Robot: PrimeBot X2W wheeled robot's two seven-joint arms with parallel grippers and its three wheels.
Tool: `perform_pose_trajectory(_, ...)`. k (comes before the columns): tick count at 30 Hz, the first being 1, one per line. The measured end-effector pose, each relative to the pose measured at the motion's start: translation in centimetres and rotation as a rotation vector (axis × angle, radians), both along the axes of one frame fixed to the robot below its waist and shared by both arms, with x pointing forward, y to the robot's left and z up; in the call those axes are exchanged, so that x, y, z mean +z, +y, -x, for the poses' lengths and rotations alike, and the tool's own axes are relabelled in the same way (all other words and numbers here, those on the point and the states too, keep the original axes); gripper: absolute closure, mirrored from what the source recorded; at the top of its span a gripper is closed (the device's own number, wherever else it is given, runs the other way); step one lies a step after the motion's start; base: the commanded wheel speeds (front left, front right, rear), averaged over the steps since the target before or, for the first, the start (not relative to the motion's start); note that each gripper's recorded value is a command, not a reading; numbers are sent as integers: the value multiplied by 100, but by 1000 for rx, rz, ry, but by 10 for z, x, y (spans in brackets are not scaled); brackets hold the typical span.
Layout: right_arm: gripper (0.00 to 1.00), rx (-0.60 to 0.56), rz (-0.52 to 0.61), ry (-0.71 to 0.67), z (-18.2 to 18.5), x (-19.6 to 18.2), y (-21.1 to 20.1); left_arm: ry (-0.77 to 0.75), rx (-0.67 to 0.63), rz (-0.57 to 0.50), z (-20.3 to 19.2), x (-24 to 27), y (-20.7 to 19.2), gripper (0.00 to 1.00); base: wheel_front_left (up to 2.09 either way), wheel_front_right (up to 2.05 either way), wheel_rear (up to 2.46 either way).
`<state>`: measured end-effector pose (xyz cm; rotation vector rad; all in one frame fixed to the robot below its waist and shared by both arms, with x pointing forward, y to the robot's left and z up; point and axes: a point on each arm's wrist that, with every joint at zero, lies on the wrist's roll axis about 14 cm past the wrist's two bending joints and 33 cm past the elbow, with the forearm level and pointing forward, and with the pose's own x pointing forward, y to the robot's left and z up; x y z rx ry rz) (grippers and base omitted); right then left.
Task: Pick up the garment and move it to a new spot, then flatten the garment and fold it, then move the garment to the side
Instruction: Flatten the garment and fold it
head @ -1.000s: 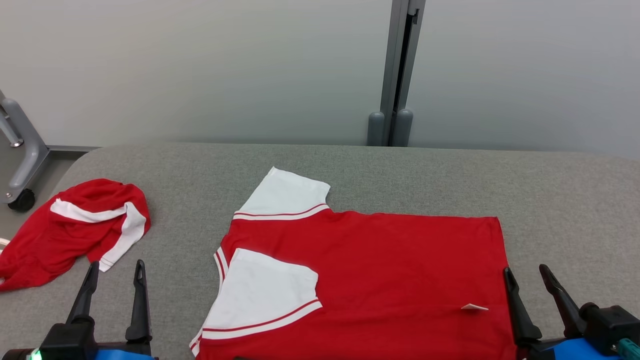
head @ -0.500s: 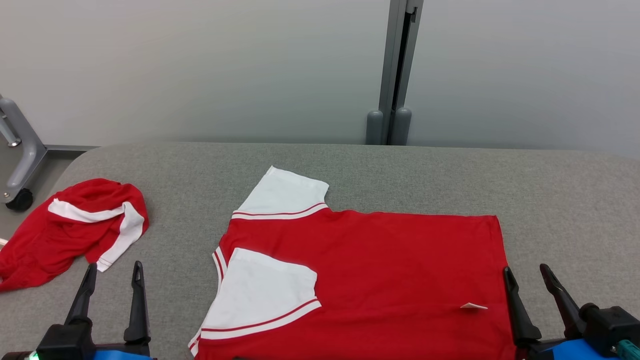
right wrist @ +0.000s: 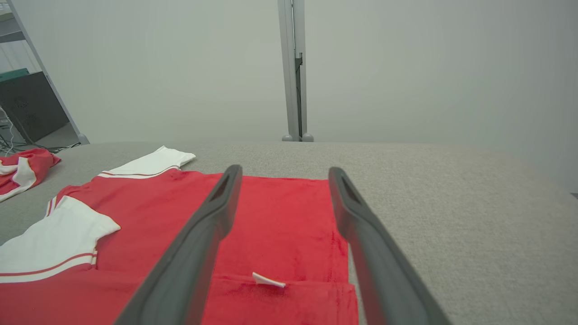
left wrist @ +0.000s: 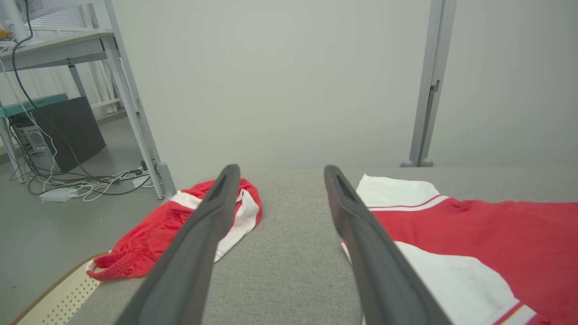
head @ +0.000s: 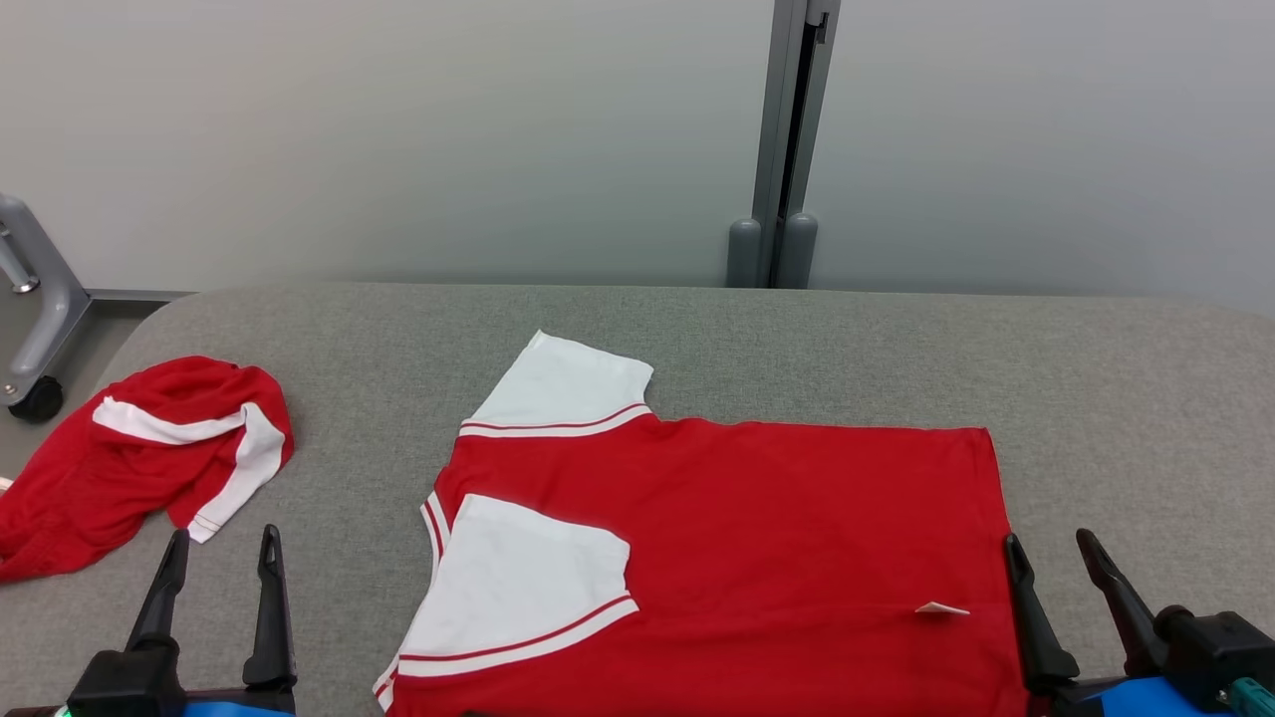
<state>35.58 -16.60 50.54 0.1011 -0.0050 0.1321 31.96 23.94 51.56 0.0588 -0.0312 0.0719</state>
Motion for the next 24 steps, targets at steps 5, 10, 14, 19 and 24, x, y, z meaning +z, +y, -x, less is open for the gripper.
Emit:
perform_pose_trajectory(5,0,-8,-1,7,0,-2,-2,6,-1,4,-1,-2,-1,0,0,0,0)
perform_pose_trajectory(10,0,-5,34,-4,-10,3,-8,-30,-51,5,-27,13,-8,0,0,0,0)
perform_pose_trajectory(14,0,-16,84,-35,-37,17,-23,-50,-136,-20,-69,29,-21,0,0,0,0)
perform_pose_trajectory(19,0,-41,148,31,-76,7,-47,-38,-253,-51,-140,40,-45,0,0,0,0)
perform_pose_trajectory(24,0,-47,192,112,-116,-14,-65,30,-351,-75,-211,26,-74,0,0,0,0)
